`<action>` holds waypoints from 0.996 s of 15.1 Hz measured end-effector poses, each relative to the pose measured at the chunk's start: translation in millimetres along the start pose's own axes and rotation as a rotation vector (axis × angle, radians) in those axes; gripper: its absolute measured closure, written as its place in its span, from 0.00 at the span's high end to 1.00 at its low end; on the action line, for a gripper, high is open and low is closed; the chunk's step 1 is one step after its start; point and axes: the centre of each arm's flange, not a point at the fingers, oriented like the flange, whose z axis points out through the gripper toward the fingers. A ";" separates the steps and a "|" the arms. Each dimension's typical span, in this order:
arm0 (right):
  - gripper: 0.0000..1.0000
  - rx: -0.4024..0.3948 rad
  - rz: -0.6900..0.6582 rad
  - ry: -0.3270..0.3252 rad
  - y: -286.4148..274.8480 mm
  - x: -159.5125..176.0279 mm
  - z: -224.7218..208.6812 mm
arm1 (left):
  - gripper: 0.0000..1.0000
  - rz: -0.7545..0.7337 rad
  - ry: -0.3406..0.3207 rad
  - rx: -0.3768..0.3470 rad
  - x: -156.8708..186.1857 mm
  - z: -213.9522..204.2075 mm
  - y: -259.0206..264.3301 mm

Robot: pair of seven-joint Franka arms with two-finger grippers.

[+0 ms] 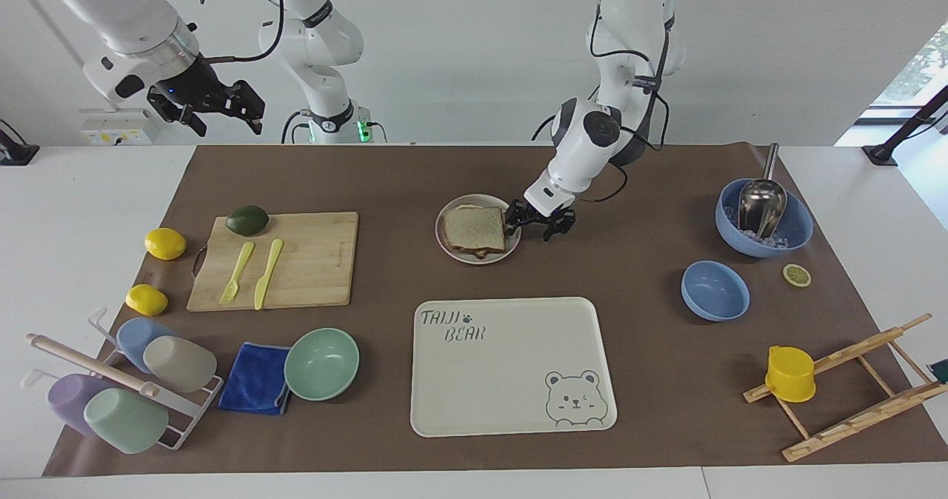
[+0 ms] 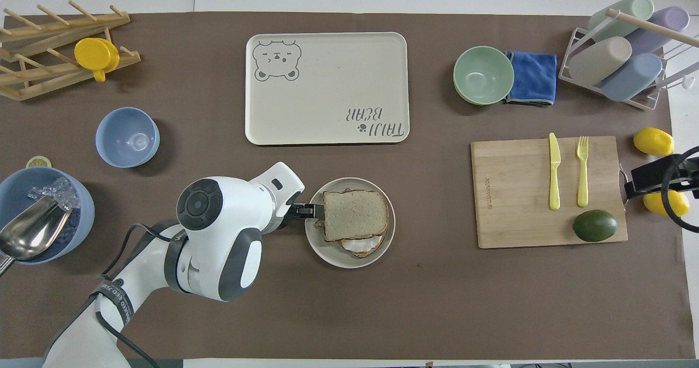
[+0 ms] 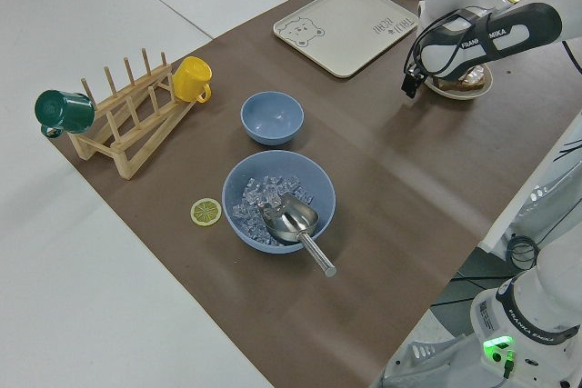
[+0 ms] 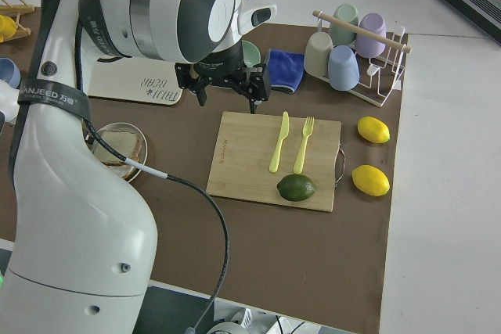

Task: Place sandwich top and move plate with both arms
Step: 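Grasp the plate rim with the left gripper while the right gripper withdraws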

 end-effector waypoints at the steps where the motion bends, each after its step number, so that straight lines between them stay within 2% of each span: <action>1: 1.00 -0.007 0.001 0.000 0.5 -0.6 3.6 | 0.86 0.003 -0.001 -0.001 -1.2 0.7 2.2; 4: 1.00 -0.007 0.016 -0.011 8.7 4.7 17.8 | 0.76 0.006 -0.002 -0.002 -2.2 1.3 4.0; 5: 1.00 -0.006 0.019 -0.015 12.6 6.2 21.1 | 0.66 0.005 -0.002 -0.002 -2.2 1.3 3.9; 6: 1.00 -0.004 0.014 -0.019 15.5 6.7 22.7 | 0.66 0.005 -0.002 -0.002 -2.1 1.4 3.6; 7: 1.00 -0.004 0.002 -0.019 17.0 6.7 22.8 | 0.62 0.004 -0.003 -0.002 -2.2 1.7 3.2; 8: 1.00 -0.003 -0.004 -0.019 17.1 6.6 22.7 | 0.51 0.003 -0.004 -0.001 -2.4 2.2 2.9; 9: 1.00 -0.003 -0.008 -0.019 16.8 6.5 22.7 | 0.35 0.003 -0.005 -0.001 -2.6 2.6 2.8; 11: 1.00 -0.004 -0.010 -0.020 16.6 6.4 22.8 | 0.15 0.003 -0.005 -0.002 -2.9 2.9 3.4; 12: 1.00 -0.004 -0.009 -0.018 17.2 6.6 22.6 | 0.15 0.003 -0.006 -0.001 -3.0 3.0 3.4; 14: 1.00 -0.004 -0.004 -0.016 20.7 6.6 22.2 | 0.04 0.004 -0.005 -0.004 -3.5 2.1 4.9; 15: 1.00 -0.003 -0.002 -0.015 22.3 6.5 22.2 | 0.04 0.002 -0.005 -0.005 -3.5 2.1 4.8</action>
